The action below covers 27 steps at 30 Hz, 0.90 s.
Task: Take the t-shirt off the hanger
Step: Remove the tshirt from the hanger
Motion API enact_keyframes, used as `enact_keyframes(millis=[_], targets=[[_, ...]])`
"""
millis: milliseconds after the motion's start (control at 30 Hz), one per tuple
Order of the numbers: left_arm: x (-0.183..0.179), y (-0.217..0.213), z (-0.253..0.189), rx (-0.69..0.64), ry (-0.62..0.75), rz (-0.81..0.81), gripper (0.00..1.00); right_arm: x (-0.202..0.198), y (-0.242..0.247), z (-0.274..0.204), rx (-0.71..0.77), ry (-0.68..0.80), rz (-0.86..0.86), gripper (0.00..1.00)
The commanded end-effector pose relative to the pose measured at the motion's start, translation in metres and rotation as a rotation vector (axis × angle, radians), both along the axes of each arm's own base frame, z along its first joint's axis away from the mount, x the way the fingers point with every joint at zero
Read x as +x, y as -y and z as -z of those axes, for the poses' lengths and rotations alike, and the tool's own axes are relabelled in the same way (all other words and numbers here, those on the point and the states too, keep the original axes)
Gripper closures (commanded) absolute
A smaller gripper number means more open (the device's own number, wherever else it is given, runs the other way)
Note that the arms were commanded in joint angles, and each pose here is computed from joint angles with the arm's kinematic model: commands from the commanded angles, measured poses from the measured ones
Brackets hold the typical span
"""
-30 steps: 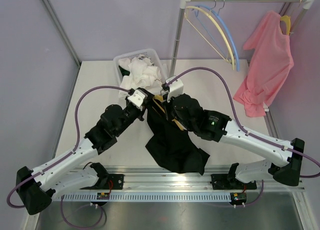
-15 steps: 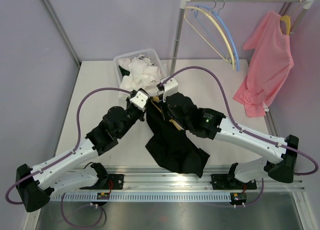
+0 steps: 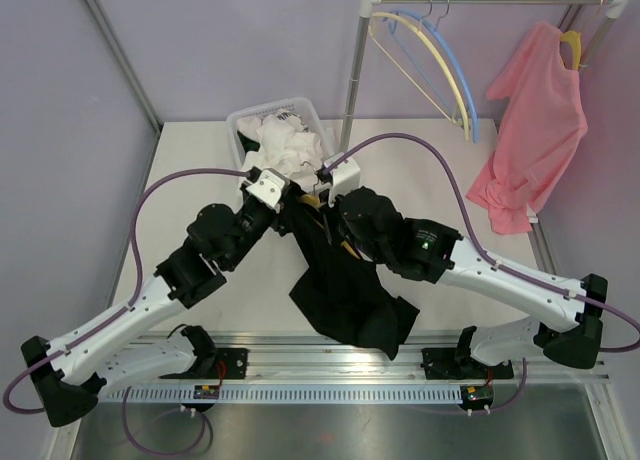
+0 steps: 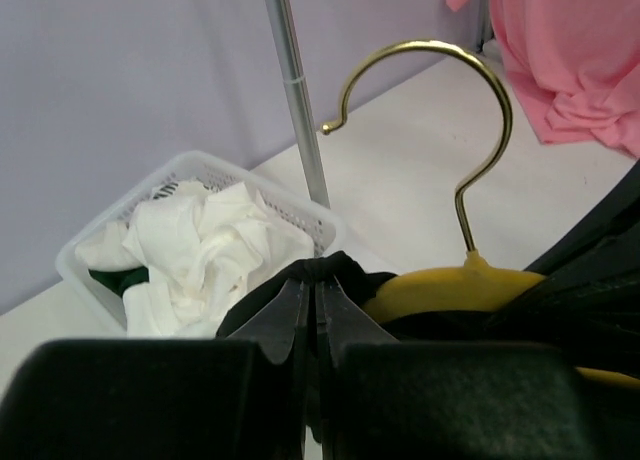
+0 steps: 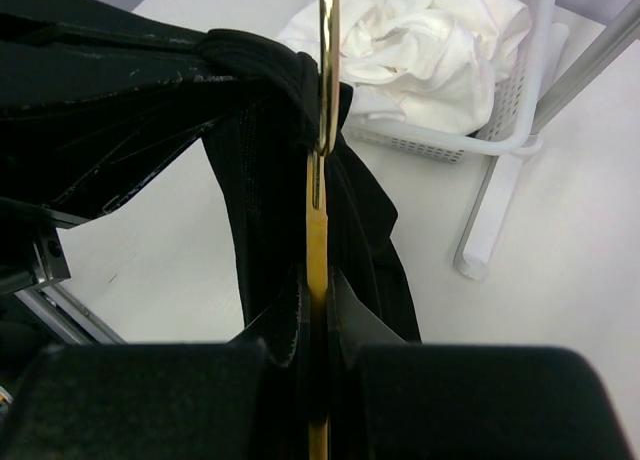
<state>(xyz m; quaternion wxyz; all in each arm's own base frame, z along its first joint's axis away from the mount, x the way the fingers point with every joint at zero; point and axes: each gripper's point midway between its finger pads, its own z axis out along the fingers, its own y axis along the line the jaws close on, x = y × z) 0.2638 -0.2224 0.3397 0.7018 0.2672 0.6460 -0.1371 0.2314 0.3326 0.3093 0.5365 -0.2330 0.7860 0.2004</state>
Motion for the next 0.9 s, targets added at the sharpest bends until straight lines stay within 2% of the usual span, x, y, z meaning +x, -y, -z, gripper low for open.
enact_keyframes(millis=[0,267,533,633,667,733,767,867], targets=[[-0.013,0.003,-0.075,-0.129,0.138,0.058,1.00,-0.008,0.005,-0.032,0.052,0.026,0.000,1.00],[-0.031,0.030,-0.076,-0.113,0.124,0.170,1.00,-0.001,0.002,-0.045,0.073,0.053,0.025,1.00],[-0.039,0.053,-0.036,-0.032,0.063,0.212,0.98,0.009,0.013,-0.065,0.140,0.123,0.108,1.00],[-0.043,0.056,-0.029,0.012,0.078,0.250,0.71,0.011,0.017,-0.072,0.175,0.151,0.124,1.00],[-0.046,0.056,-0.027,0.021,0.078,0.269,0.57,0.011,0.019,-0.074,0.184,0.159,0.127,1.00],[-0.050,0.057,-0.028,0.023,0.074,0.288,0.51,0.012,0.025,-0.080,0.204,0.179,0.147,1.00],[-0.051,0.055,-0.031,0.025,0.074,0.291,0.43,0.013,0.026,-0.081,0.213,0.187,0.156,1.00],[-0.054,0.052,-0.036,0.031,0.078,0.298,0.37,0.015,0.031,-0.084,0.226,0.202,0.178,1.00]])
